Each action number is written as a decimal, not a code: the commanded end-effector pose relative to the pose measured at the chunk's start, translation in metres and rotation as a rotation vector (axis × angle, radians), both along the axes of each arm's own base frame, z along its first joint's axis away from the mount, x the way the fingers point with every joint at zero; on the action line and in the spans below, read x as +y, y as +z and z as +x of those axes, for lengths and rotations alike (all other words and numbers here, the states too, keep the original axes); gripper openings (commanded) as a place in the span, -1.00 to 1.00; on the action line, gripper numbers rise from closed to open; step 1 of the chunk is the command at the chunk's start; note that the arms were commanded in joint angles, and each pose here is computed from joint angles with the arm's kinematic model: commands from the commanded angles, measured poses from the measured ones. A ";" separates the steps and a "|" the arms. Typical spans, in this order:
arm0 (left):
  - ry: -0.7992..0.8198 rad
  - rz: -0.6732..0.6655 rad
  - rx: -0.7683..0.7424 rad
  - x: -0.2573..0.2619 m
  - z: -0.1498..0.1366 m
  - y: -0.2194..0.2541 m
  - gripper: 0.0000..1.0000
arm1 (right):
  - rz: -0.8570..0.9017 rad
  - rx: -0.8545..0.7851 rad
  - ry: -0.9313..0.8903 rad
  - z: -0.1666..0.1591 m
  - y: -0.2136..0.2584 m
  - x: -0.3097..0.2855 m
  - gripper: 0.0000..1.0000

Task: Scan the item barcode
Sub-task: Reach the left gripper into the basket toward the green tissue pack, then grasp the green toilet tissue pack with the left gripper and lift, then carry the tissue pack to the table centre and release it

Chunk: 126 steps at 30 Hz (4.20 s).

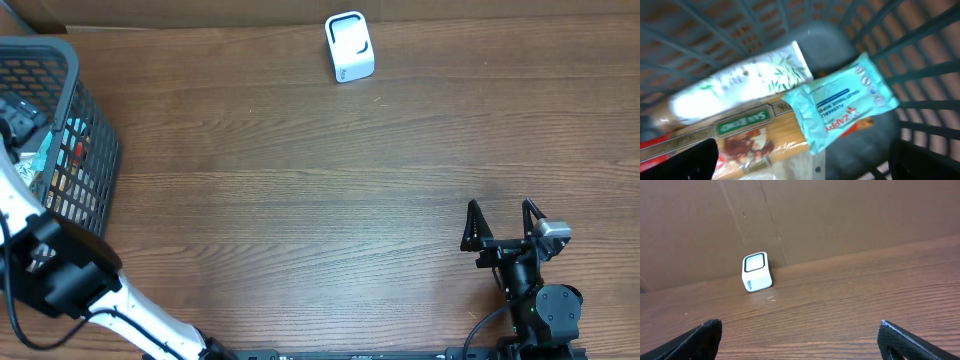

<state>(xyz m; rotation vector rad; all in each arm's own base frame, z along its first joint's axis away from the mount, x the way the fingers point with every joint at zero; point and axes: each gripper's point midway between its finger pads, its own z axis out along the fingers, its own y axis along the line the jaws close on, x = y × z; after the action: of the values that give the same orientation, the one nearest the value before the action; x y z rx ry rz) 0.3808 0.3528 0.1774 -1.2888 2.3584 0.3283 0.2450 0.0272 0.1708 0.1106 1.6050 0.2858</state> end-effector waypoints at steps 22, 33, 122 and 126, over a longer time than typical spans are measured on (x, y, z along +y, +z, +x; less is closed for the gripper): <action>-0.159 -0.134 0.063 0.002 0.040 -0.121 0.93 | 0.001 -0.007 0.004 0.000 -0.001 0.001 1.00; -0.162 -0.170 0.068 -0.003 0.041 -0.132 -0.38 | 0.002 -0.006 0.004 0.000 -0.001 0.001 1.00; -1.168 -0.354 -0.013 -0.482 0.064 0.071 0.68 | 0.001 -0.007 0.004 0.000 -0.001 0.001 1.00; -0.865 -0.177 -0.197 -0.381 0.072 0.151 0.70 | 0.001 -0.007 0.004 0.000 -0.001 0.001 1.00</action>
<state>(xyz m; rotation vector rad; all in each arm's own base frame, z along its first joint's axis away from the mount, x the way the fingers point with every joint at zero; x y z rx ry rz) 0.4578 -0.0998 0.2541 0.0595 2.7413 -0.4429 0.2450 0.0272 0.1708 0.1112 1.6050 0.2858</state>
